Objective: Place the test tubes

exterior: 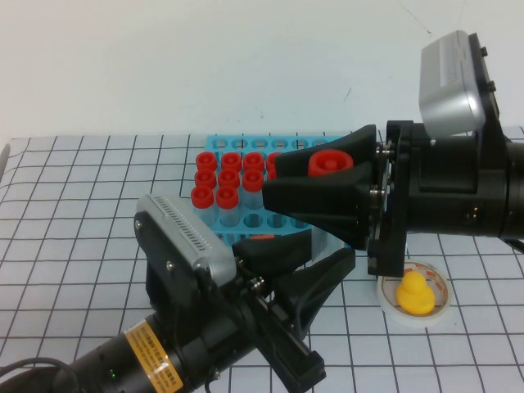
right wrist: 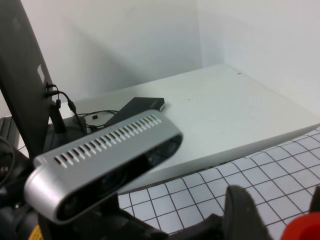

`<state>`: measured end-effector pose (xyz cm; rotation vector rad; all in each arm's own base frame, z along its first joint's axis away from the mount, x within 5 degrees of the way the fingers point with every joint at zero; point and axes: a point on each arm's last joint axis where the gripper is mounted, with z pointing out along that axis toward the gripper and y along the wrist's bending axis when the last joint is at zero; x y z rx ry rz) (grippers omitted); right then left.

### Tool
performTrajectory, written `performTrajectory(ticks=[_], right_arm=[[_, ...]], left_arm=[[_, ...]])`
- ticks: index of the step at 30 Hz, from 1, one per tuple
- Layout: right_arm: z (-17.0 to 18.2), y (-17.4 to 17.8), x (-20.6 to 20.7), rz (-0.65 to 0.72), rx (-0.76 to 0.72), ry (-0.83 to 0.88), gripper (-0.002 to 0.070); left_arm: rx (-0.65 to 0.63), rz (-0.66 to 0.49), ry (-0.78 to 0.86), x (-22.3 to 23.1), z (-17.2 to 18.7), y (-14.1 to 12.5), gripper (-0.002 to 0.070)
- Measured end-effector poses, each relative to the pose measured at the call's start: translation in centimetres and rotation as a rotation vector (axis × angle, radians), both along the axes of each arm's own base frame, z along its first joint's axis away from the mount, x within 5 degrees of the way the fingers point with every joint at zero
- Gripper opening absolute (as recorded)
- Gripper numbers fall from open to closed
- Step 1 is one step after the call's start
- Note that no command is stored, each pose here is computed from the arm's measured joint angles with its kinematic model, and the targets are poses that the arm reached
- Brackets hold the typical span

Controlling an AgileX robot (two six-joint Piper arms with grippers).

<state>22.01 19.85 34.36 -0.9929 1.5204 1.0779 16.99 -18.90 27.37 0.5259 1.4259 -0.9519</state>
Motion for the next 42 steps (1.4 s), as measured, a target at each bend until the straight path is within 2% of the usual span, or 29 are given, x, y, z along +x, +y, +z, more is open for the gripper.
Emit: performTrajectory(ticks=[6, 12, 19, 22, 24, 28, 30, 34, 42], right_arm=[[0.0, 0.0, 0.0, 0.003, -0.007, -0.026, 0.0263], [0.3, -0.4, 0.3, -0.062, -0.034, -0.084, 0.0263], [1.7, -1.7, 0.5, -0.229, -0.059, -0.150, 0.0263], [1.9, -1.9, 0.5, -0.253, -0.058, -0.154, 0.0263], [1.9, -1.9, 0.6, -0.259, -0.060, -0.154, 0.0263], [1.9, -2.0, 0.6, -0.261, -0.059, -0.153, 0.0263], [1.9, -2.0, 0.6, -0.264, -0.060, -0.153, 0.0263], [1.9, -2.0, 0.6, -0.264, -0.060, -0.153, 0.0262], [1.9, -2.0, 0.6, -0.265, -0.057, -0.145, 0.0262]], left_arm=[[0.003, 0.001, -0.004, 0.0, 0.0, 0.0, 0.0225], [0.128, 0.026, -0.066, 0.1, -0.5, 0.0, 0.0429], [0.316, 0.075, -0.075, -0.6, -0.1, 1.5, 0.0459], [0.420, 0.096, -0.069, -1.7, 0.6, 3.0, 0.0409], [0.491, 0.108, -0.047, -2.7, 1.1, 4.3, 0.0328], [0.574, 0.132, 0.001, -4.7, 1.9, 6.9, 0.0097], [0.598, 0.142, 0.018, -5.8, 2.0, 8.2, 0.0041], [0.558, 0.163, -0.012, -8.2, 1.7, 10.7, 0.0008], [0.451, 0.186, -0.045, -11.5, -1.8, 13.9, 0.0000]])
